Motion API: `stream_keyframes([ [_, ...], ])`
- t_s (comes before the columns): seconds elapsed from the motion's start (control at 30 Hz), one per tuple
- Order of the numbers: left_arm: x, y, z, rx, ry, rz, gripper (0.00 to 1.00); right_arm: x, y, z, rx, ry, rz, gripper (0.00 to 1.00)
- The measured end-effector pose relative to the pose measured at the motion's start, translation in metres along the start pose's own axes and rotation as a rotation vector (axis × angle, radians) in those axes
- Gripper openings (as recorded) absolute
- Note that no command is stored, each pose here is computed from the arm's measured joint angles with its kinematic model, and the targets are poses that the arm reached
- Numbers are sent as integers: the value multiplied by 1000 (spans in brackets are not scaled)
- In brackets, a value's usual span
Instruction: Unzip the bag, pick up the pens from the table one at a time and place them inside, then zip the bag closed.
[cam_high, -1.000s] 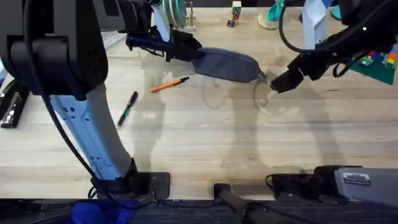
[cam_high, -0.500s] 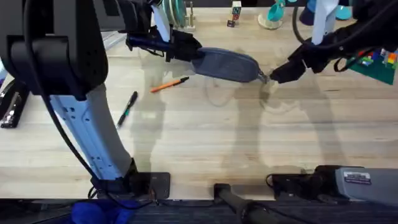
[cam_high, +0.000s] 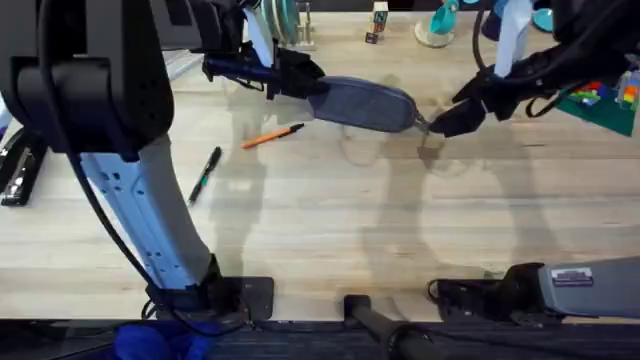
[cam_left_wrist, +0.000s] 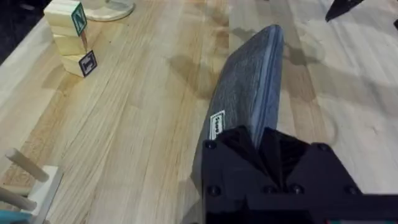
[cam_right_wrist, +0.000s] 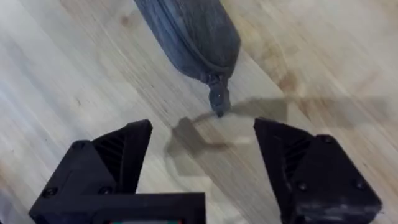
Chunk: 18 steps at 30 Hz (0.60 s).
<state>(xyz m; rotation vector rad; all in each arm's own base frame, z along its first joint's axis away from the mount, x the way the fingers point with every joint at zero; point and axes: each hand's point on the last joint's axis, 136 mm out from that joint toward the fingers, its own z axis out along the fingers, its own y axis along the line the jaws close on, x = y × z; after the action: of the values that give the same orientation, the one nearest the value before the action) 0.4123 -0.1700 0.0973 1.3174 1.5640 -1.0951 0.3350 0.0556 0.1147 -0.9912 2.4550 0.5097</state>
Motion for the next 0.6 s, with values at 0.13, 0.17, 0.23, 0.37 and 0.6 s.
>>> stream_keyframes([
  [0.13,0,0,0,0,0,2,40,3,-4,14,-33,5,-7,996],
  [0.17,0,0,0,0,0,2,40,3,-6,18,-39,1,-8,996],
  [0.23,0,0,0,0,0,3,40,2,-8,24,-50,-9,-12,996],
  [0.37,0,0,0,-1,0,2,40,3,-13,36,-67,-17,-17,996],
  [0.6,0,0,0,0,0,3,40,6,-18,48,-85,-16,-15,996],
])
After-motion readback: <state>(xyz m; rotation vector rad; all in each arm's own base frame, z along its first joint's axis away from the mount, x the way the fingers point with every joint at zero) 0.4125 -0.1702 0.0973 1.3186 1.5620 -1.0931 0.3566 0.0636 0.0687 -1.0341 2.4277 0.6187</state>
